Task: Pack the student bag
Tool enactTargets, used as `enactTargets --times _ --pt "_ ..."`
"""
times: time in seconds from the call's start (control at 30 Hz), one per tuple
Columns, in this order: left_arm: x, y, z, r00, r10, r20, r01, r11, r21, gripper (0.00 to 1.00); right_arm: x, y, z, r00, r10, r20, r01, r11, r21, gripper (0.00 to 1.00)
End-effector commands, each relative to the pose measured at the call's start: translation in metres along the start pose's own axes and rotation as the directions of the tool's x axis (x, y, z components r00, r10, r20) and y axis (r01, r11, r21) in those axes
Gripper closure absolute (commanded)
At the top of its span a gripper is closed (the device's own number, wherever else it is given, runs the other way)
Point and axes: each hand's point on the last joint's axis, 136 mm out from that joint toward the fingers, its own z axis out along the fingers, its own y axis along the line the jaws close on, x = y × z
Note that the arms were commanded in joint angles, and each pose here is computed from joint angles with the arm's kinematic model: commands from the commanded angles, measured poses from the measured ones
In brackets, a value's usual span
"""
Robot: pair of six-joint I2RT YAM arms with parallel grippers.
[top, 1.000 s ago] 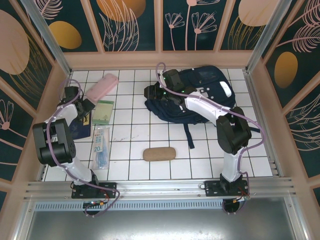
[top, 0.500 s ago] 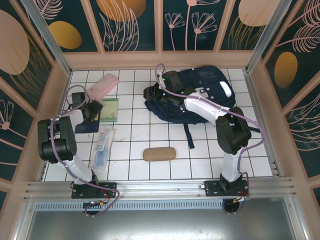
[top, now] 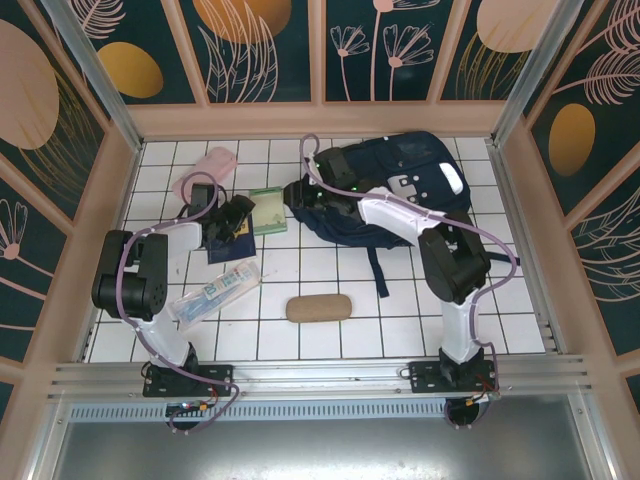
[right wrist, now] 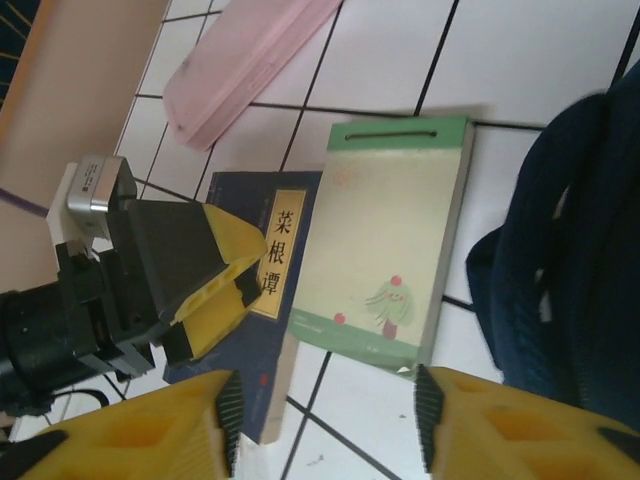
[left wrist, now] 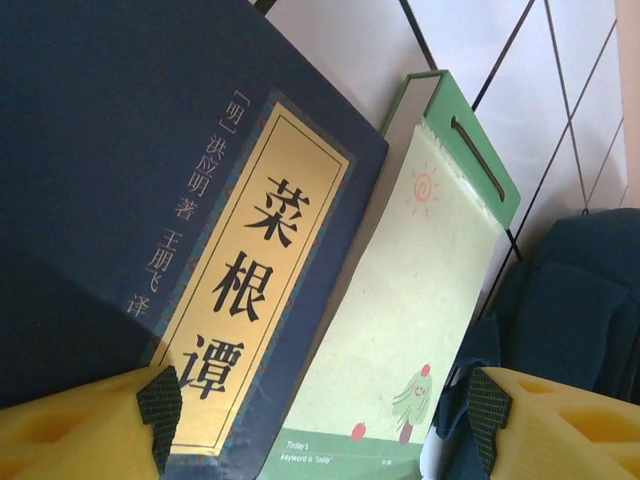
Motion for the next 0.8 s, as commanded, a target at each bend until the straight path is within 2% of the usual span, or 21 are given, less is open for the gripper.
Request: enactTargets --times 0.0,0.07,0.3,0.53,0.7,0.77 --pt "-0.014 -0.003 -0.016 0.997 0.061 0.037 -0.059 0.996 -0.069 0.19 0.009 0.027 0.018 0.999 -0.009 -0.036 0.006 0.997 -0.078 0.55" --pt "-0.030 -0.009 -0.032 0.990 0.116 0.074 -0.110 0.990 -0.084 0.20 0.016 0.034 0.029 0.998 -0.014 -0.057 0.009 0.996 -0.091 0.58" --pt "-0.064 0.057 -0.049 0.989 0.136 0.064 -0.118 0.967 -0.227 0.24 0.055 0.046 0.074 0.990 0.011 -0.141 -0.024 0.995 -0.092 0.66" --pt "-0.041 0.085 -0.041 0.990 0.139 -0.006 -0.136 0.963 -0.234 0.28 0.097 0.035 0.114 0.973 0.043 -0.227 -0.052 0.998 -0.037 0.69" --pt "-0.025 0.106 -0.031 0.991 0.121 -0.055 -0.131 0.958 -0.255 0.33 0.112 0.024 0.134 0.964 0.053 -0.261 -0.057 0.998 -0.007 0.71" --pt "-0.019 0.106 -0.028 0.990 0.118 -0.078 -0.133 0.965 -0.225 0.36 0.117 0.022 0.139 0.960 0.053 -0.275 -0.057 0.998 -0.010 0.75"
